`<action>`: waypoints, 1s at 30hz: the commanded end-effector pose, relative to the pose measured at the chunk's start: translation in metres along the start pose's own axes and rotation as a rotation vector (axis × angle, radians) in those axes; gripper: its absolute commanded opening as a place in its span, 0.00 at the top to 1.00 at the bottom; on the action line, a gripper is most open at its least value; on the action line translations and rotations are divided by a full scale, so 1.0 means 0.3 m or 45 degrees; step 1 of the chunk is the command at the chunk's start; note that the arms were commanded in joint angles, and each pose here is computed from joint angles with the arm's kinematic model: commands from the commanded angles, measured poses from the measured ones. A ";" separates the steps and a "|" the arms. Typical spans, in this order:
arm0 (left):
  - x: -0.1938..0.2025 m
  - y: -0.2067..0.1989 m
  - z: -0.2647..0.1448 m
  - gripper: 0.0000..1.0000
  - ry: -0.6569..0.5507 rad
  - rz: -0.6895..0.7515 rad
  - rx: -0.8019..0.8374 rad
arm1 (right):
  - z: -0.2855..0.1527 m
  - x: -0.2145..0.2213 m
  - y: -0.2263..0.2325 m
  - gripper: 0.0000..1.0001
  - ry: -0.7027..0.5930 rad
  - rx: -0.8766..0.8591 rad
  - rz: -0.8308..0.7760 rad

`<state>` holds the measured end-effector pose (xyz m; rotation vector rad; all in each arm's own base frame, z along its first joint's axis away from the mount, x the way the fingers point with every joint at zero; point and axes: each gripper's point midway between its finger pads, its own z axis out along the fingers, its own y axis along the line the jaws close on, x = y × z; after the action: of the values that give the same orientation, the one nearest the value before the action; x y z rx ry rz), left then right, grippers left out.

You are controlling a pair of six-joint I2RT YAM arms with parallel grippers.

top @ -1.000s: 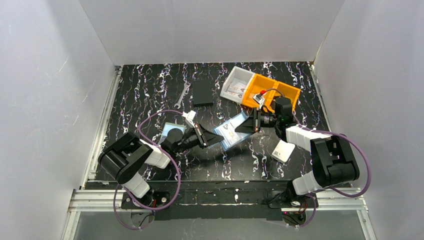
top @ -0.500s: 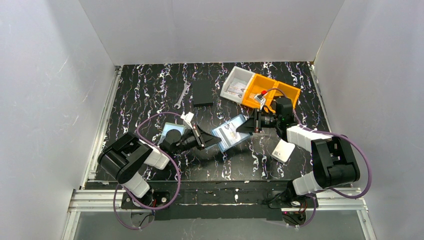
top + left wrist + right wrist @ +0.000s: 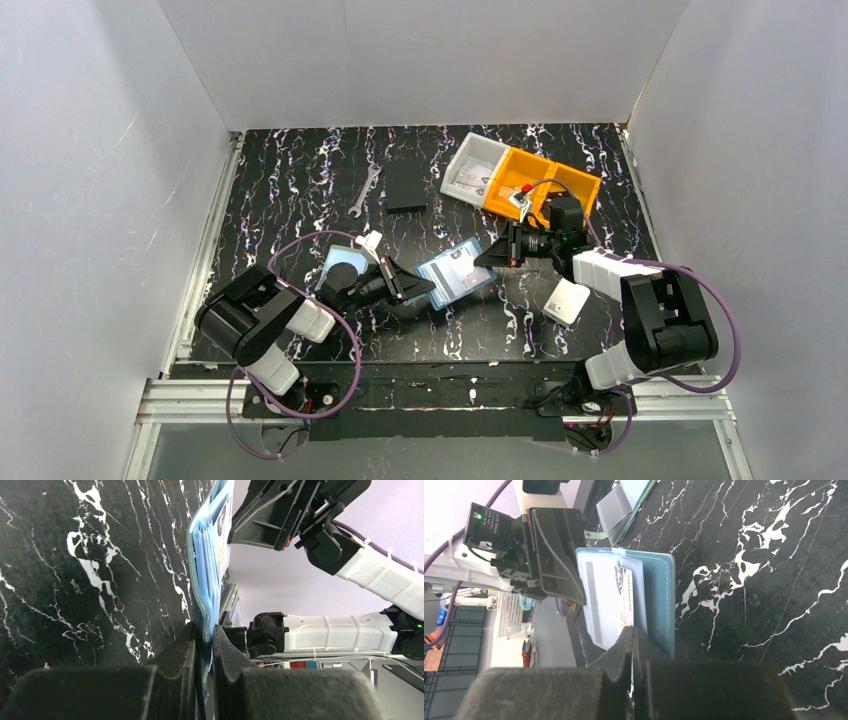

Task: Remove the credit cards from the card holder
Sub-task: Remove the credit card from the card holder.

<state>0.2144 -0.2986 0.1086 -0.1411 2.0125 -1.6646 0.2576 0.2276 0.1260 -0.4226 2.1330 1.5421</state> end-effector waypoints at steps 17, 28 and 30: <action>0.059 0.178 -0.039 1.00 0.053 -0.050 -0.158 | -0.004 -0.024 -0.043 0.99 -0.017 0.058 -0.048; 0.073 0.305 -0.098 0.76 -0.035 -0.163 -0.355 | -0.005 -0.023 -0.030 0.99 -0.016 0.034 -0.041; 0.056 0.294 -0.135 0.60 -0.100 -0.132 -0.371 | -0.004 -0.026 -0.020 0.99 -0.016 0.019 -0.035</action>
<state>0.1988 -0.2646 0.0217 -0.3847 2.2591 -1.4873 0.2612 0.2216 0.1140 -0.4018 2.1703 1.4884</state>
